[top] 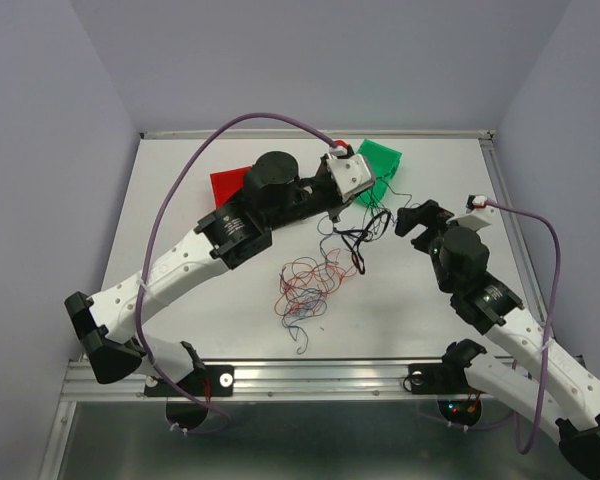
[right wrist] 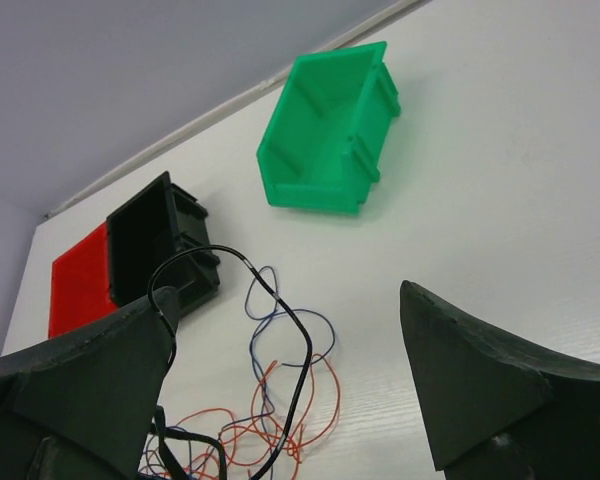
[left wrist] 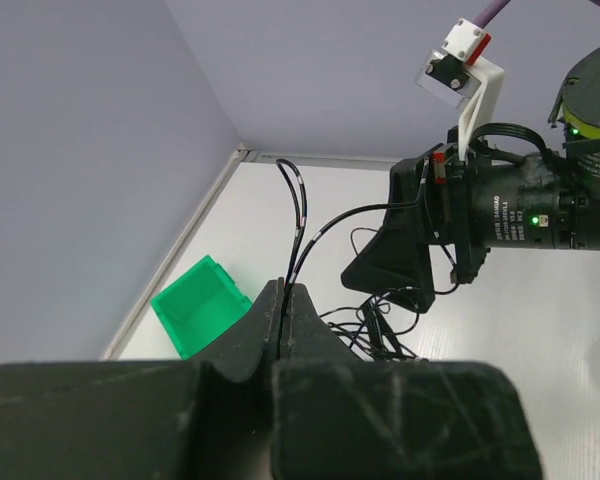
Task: Untangle the cables
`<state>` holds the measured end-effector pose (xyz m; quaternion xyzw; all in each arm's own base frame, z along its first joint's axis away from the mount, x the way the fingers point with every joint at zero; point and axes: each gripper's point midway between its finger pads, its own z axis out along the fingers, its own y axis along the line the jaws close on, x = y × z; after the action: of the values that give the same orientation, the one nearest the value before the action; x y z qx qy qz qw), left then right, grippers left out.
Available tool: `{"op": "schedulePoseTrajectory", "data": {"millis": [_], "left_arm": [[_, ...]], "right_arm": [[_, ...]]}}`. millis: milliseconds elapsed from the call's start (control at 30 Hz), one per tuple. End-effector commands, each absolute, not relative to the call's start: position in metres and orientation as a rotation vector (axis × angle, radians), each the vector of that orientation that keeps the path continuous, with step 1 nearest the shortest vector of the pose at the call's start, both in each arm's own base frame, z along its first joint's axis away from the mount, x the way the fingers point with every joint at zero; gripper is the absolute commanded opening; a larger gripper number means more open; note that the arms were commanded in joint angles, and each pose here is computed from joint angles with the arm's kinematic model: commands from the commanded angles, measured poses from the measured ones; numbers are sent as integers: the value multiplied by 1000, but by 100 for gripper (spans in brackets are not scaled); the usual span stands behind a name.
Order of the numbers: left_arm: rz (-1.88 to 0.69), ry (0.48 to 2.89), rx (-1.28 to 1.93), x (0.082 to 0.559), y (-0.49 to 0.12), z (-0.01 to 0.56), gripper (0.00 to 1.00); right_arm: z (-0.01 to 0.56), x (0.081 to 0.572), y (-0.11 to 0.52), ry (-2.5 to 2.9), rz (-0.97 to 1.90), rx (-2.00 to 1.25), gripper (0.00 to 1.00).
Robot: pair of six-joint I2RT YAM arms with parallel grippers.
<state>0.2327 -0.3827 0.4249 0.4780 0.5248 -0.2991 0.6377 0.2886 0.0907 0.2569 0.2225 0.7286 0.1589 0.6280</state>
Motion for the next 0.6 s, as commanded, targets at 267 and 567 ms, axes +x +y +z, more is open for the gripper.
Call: {"op": "schedulePoseTrajectory", "data": {"millis": [267,567], "left_arm": [[-683,1215,1058,250,-404,410,0],[-742,1429,1165,293,-489,305,0]], "right_arm": [[275,278,47,1495,265,682,97],[278,254,-3,1404,86,909,97]]}}
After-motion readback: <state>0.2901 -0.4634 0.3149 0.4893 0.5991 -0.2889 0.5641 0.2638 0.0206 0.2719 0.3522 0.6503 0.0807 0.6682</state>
